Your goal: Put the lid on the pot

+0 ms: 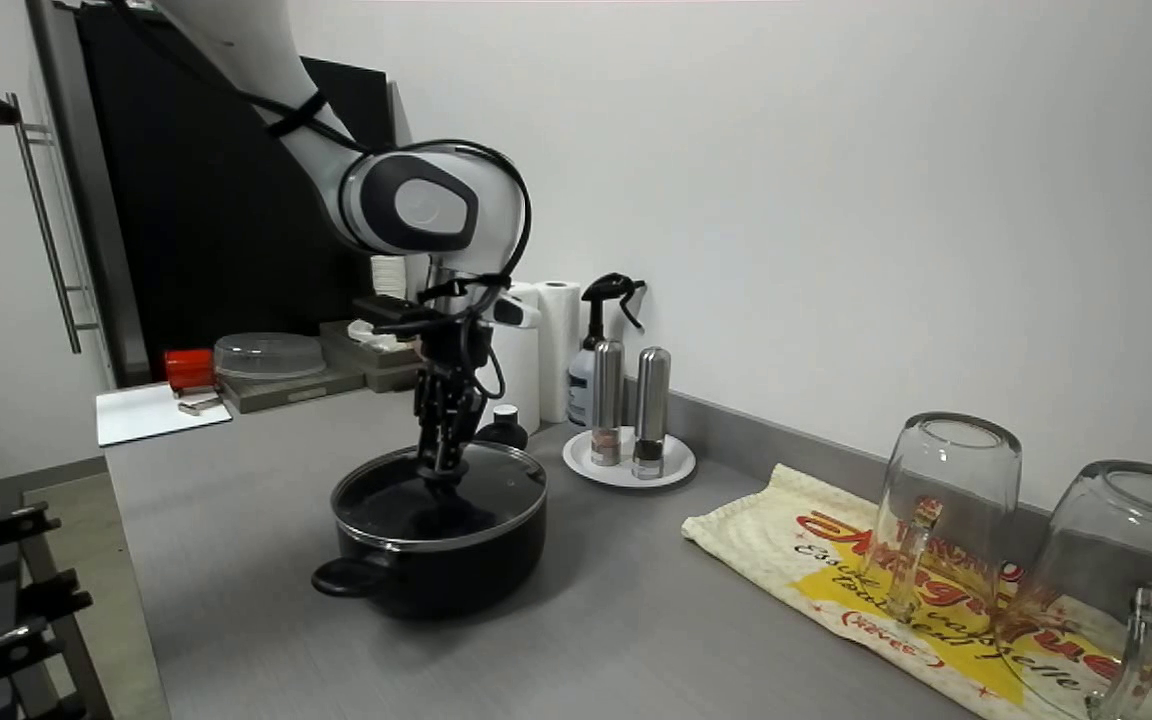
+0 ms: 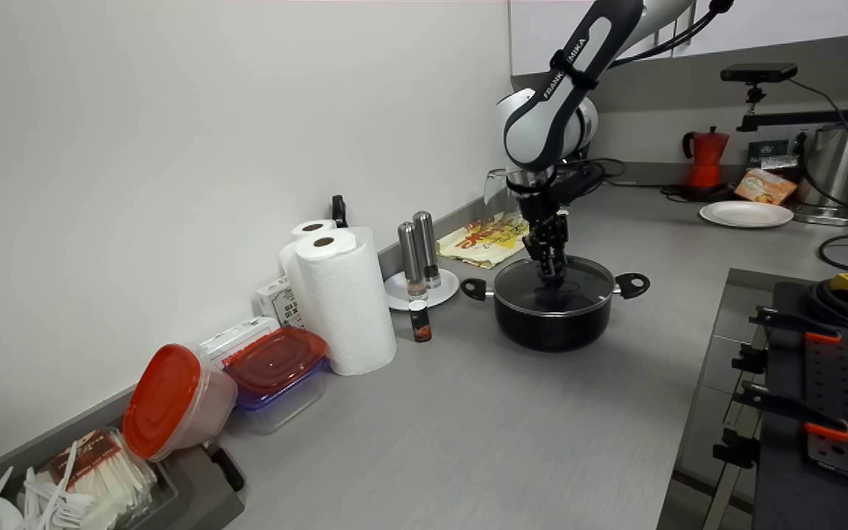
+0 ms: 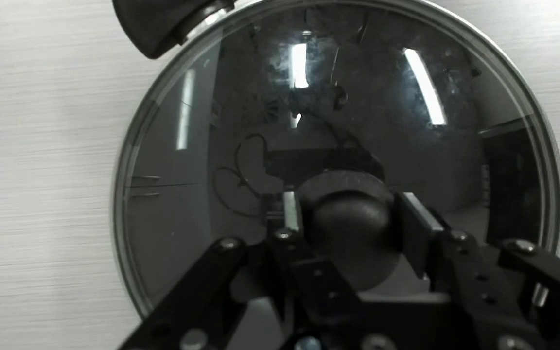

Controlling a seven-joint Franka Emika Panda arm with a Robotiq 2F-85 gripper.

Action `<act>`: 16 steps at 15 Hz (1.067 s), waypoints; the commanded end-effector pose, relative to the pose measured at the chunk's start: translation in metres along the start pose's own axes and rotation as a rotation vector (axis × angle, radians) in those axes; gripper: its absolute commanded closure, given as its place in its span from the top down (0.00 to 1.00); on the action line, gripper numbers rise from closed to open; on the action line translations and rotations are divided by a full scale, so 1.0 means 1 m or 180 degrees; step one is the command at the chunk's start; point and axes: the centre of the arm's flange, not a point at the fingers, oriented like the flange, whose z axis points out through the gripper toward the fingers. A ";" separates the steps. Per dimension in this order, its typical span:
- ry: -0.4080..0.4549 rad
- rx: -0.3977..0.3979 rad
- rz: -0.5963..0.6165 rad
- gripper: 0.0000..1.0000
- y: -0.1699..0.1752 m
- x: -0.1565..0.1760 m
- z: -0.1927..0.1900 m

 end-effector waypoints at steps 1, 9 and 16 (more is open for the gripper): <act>0.0115 0.0113 0.0142 0.25 -0.005 -0.007 -0.003; 0.0050 0.0077 0.0103 0.76 0.000 -0.001 0.001; 0.0045 0.0090 0.0101 0.82 0.001 0.000 0.004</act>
